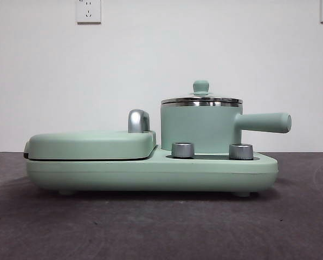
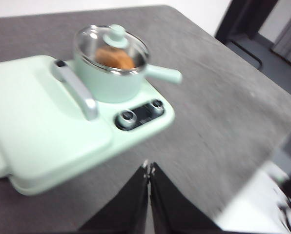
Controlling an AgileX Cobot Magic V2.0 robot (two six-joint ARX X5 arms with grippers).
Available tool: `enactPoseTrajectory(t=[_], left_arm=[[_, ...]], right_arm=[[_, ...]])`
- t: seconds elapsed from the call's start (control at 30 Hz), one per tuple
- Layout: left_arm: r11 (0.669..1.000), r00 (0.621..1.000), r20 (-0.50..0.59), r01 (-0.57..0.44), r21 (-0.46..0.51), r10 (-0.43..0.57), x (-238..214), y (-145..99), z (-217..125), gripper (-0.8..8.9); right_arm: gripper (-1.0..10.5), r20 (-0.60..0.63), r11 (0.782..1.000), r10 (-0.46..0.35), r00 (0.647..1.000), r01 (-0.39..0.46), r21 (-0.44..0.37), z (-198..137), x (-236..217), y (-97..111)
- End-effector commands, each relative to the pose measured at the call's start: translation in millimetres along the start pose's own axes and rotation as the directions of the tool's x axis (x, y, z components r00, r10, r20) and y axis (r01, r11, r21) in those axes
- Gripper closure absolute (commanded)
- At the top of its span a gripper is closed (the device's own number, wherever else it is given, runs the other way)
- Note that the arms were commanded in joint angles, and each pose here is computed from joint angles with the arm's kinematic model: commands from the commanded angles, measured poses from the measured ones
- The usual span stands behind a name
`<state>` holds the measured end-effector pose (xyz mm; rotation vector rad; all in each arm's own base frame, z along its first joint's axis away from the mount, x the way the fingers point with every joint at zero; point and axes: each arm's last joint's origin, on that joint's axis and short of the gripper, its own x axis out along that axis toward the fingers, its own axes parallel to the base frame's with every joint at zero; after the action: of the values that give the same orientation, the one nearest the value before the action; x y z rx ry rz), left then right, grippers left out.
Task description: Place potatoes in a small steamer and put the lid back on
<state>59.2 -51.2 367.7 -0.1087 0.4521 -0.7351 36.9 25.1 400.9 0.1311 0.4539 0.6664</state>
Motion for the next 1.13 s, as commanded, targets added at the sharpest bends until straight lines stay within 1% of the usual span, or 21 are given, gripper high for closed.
enactPoseTrajectory(t=[0.03,0.07,0.13,0.2,0.27,0.37,0.43,0.47,0.5,0.6,0.73,0.83,0.93,1.13], left_arm=[[0.999,0.995,0.095,-0.027,-0.022,0.029,4.2,8.9,-5.5,8.08],[0.999,0.99,0.134,-0.037,-0.027,0.041,8.3,14.7,-11.6,8.07],[0.991,0.966,0.224,-0.13,-0.013,0.13,15.4,28.9,-25.9,8.07],[0.971,0.922,0.309,-0.235,-0.031,0.233,19.3,43.9,-44.9,8.07],[0.951,0.882,0.359,-0.304,-0.059,0.304,22.3,54.8,-63.2,8.08],[0.924,0.841,0.392,-0.375,-0.075,0.373,29.6,68.0,-90.1,8.08],[0.889,0.809,0.392,-0.455,-0.053,0.438,36.2,77.2,-107.2,8.08],[0.865,0.787,0.387,-0.499,-0.061,0.481,40.1,82.4,-116.3,8.08],[0.847,0.77,0.38,-0.525,-0.077,0.512,44.0,87.1,-125.2,8.08],[0.831,0.761,0.356,-0.546,-0.101,0.543,53.5,96.0,-145.6,8.08],[0.816,0.753,0.332,-0.569,-0.106,0.568,61.5,102.7,-163.7,8.08],[0.795,0.739,0.308,-0.596,-0.118,0.6,66.7,107.8,-174.1,8.08],[0.792,0.748,0.27,-0.598,-0.121,0.606,71.5,111.3,-183.3,8.08],[0.793,0.746,0.28,-0.597,-0.12,0.604,71.3,111.1,-182.3,8.08]], right_arm=[[9.3,0.018,1.0,0.005,1.0,-0.004,-0.017,3.7,-2.2,1.4],[9.3,0.018,1.0,0.005,1.0,-0.005,-0.017,3.7,-2.2,1.4],[9.3,0.018,1.0,0.005,1.0,-0.005,-0.017,3.7,-2.2,1.4],[9.3,0.018,1.0,0.005,1.0,-0.005,-0.017,3.7,-2.2,1.4],[9.3,0.018,1.0,0.005,1.0,-0.005,-0.017,3.7,-2.2,1.4],[9.3,0.018,1.0,0.005,1.0,-0.005,-0.017,3.7,-2.2,1.4],[9.3,0.018,1.0,0.005,1.0,-0.005,-0.017,3.7,-2.2,1.4],[9.3,0.018,1.0,0.005,1.0,-0.005,-0.017,3.7,-2.2,1.4],[9.3,0.018,1.0,0.005,1.0,-0.005,-0.017,3.7,-2.2,1.4],[9.3,0.018,1.0,0.005,1.0,-0.004,-0.017,3.7,-2.2,1.4],[9.3,0.018,1.0,0.005,1.0,-0.005,-0.017,3.7,-2.2,1.4],[9.3,0.018,1.0,0.005,1.0,-0.005,-0.017,3.7,-2.2,1.4],[9.3,0.018,1.0,0.005,1.0,-0.004,-0.017,3.7,-2.2,1.4],[9.3,0.019,1.0,0.005,1.0,-0.005,-0.017,3.7,-2.2,1.4]])
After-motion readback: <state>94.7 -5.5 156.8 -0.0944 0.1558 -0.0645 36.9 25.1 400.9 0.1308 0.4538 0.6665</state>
